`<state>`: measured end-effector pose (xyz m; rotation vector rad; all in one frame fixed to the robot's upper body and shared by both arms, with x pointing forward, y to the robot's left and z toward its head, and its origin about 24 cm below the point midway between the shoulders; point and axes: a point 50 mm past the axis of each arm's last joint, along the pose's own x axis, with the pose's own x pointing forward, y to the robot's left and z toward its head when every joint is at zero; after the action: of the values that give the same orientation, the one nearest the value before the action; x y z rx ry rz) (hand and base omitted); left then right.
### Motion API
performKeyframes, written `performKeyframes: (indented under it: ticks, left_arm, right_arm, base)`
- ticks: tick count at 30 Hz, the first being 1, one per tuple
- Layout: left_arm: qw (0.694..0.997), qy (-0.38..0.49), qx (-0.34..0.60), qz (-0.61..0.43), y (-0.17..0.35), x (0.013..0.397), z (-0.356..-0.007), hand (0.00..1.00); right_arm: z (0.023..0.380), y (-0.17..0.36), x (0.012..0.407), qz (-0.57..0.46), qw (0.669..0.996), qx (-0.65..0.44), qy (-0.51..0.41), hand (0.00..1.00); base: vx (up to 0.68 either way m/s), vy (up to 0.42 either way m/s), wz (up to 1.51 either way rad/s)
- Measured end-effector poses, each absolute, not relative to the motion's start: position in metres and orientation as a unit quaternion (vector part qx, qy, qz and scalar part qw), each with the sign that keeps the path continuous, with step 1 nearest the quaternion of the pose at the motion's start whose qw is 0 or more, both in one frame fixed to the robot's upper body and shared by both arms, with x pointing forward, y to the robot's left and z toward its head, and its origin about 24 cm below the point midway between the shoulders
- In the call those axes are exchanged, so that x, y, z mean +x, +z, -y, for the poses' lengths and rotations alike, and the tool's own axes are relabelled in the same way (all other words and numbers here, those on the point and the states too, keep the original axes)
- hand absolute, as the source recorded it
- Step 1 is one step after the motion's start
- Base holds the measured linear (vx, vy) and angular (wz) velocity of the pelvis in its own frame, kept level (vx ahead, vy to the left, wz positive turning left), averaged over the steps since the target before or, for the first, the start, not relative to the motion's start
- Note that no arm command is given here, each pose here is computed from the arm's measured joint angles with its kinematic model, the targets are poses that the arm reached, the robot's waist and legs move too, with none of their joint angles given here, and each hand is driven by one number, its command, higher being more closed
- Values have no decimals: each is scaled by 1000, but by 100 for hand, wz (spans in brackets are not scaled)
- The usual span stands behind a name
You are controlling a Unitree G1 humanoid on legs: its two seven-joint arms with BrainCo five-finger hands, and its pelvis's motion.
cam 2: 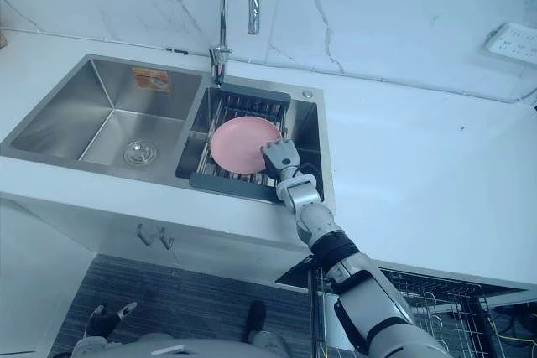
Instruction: Walk over to the sink, pick up the cup, carry it to the dishwasher, place the cup inside the dishwasher, then close the dishwasher door
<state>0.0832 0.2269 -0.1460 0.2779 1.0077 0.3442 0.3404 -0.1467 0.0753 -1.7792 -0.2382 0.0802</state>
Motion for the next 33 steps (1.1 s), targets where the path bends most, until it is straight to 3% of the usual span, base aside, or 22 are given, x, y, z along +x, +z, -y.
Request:
performKeyframes:
  ticks: [11, 33]
  left_arm:
    - [862, 153, 135, -464, -142, 89, -223, 0]
    - [858, 156, 131, -472, -141, 78, -223, 0]
  right_arm:
    - [158, 77, 346, 112, 616, -780, 5, 100]
    - [146, 122, 334, 227, 707, -668, -55, 100]
  base:
    - [22, 6, 2]
    - [5, 2, -1]
